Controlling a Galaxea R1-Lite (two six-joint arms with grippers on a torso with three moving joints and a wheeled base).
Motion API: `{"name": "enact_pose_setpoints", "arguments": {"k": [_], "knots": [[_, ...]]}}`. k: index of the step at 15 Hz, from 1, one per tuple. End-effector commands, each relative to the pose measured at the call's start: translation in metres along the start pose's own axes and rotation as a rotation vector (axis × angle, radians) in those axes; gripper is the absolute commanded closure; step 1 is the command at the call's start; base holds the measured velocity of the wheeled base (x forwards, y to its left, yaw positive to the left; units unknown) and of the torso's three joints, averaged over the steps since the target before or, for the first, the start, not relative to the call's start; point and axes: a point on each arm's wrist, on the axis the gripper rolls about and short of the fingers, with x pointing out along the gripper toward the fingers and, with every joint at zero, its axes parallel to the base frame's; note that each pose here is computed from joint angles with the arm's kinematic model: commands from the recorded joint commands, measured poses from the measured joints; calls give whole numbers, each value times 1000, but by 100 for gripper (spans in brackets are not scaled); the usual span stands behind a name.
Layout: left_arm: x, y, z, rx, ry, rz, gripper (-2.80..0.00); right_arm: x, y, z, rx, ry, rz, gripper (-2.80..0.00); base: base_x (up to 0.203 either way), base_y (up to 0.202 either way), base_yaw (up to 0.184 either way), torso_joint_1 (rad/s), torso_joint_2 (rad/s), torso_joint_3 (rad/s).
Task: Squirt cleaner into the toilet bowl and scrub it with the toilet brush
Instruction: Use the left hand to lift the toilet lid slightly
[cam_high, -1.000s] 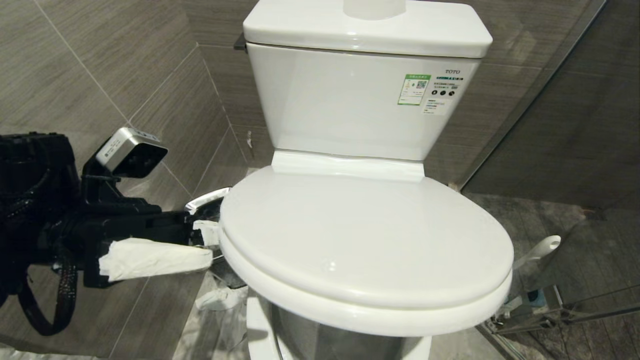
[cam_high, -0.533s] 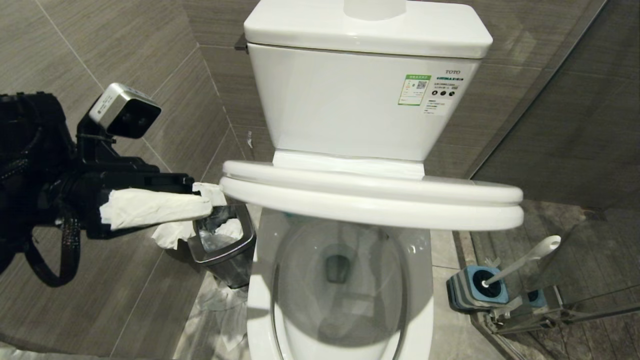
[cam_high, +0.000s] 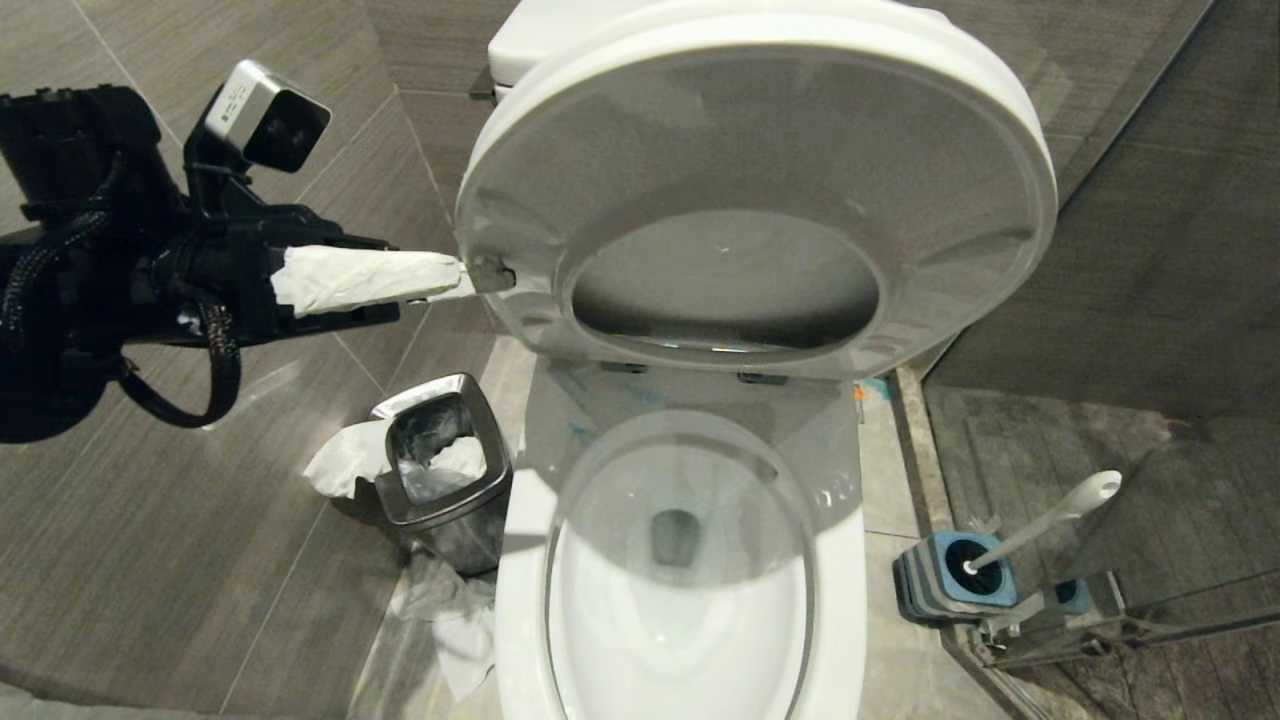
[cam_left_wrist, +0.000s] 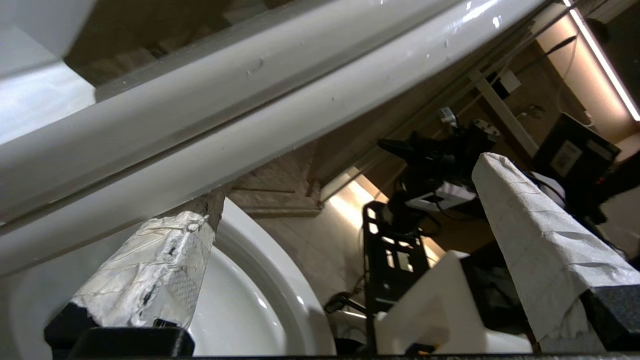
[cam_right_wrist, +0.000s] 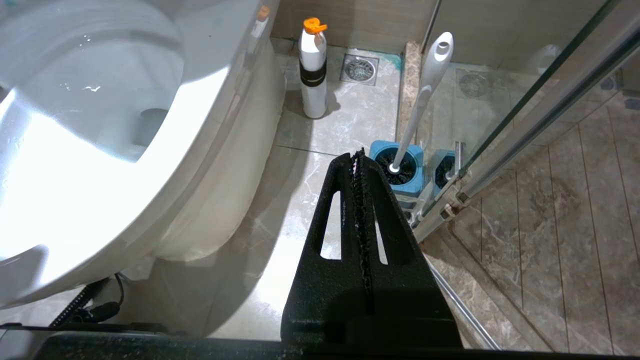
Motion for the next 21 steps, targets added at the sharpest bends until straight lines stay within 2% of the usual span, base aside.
{"name": "enact_pose_setpoints", "arguments": {"k": [1, 3, 7, 9, 14, 17, 19, 21], "knots": [[3, 22, 5, 11, -8, 15, -280, 0, 0, 0, 1, 1, 0, 0, 0, 0, 0, 0, 0, 0], [5, 35, 9, 26, -28, 53, -280, 0, 0, 0, 1, -1, 0, 0, 0, 0, 0, 0, 0, 0], [18, 60, 14, 34, -109, 191, -280, 0, 0, 0, 1, 1, 0, 0, 0, 0, 0, 0, 0, 0], [27, 68, 16, 66, -152, 237, -280, 0, 0, 0, 1, 1, 0, 0, 0, 0, 0, 0, 0, 0], [37, 74, 35, 135, -254, 348, -280, 0, 0, 0, 1, 2, 0, 0, 0, 0, 0, 0, 0, 0], [40, 78, 34, 137, -288, 405, -280, 0, 0, 0, 1, 1, 0, 0, 0, 0, 0, 0, 0, 0], [47, 77, 37, 161, -334, 443, -280, 0, 0, 0, 1, 0, 0, 0, 0, 0, 0, 0, 0, 0], [46, 76, 38, 172, -347, 459, -280, 0, 0, 0, 1, 2, 0, 0, 0, 0, 0, 0, 0, 0]]}}
